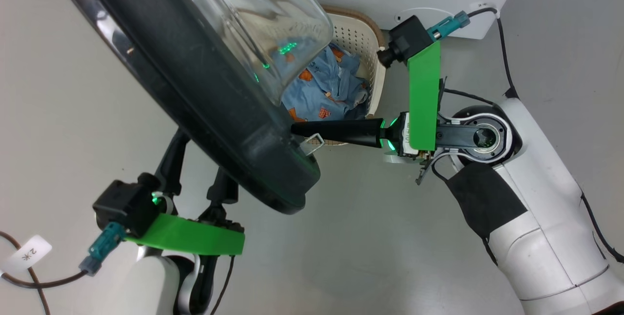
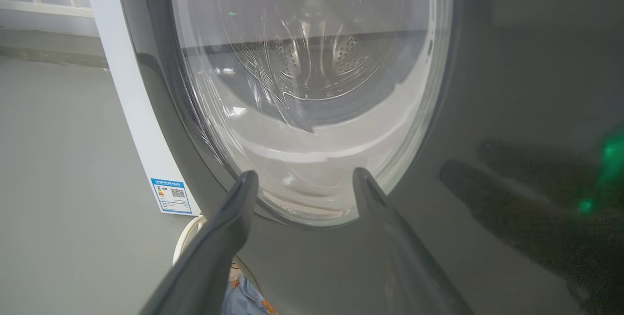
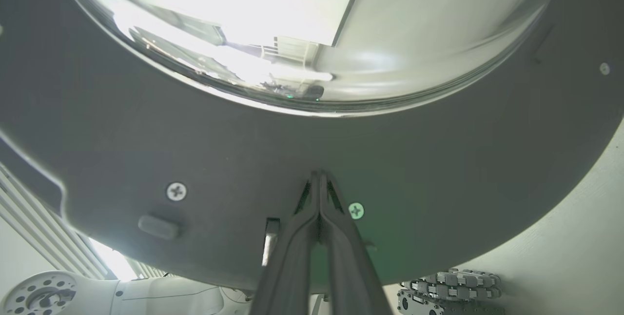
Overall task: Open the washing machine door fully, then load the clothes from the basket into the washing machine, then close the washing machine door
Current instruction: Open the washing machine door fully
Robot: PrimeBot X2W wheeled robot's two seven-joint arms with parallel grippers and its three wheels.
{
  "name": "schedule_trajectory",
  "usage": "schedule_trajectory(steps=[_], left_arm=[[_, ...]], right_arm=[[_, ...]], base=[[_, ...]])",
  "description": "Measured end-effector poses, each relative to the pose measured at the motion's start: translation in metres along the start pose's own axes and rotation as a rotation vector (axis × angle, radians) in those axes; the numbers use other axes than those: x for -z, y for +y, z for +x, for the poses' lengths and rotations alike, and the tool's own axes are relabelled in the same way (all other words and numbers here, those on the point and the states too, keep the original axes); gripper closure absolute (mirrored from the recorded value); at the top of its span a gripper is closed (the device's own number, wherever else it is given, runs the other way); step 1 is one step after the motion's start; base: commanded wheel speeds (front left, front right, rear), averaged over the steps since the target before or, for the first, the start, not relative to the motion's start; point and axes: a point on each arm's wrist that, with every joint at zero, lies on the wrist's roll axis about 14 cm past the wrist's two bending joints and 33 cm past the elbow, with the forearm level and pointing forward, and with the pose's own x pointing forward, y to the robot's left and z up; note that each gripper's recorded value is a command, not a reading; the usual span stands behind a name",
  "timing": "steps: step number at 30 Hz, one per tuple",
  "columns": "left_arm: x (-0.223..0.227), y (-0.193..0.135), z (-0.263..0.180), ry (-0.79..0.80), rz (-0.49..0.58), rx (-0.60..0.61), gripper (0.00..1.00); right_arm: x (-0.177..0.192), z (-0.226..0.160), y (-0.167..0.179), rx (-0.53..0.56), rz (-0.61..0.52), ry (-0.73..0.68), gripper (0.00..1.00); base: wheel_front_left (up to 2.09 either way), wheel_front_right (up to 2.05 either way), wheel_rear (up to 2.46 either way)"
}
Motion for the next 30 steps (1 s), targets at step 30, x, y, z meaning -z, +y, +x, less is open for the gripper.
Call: schedule_trajectory(steps=[30], left_arm=[[-0.013,0.015,-0.028,-0.020,0.020,-0.036,0.00]], right_arm=[[-0.002,-0.069,0.000,0.046,0.131,-0.339,1.00]], base=[[0.00,0.00,0.00]])
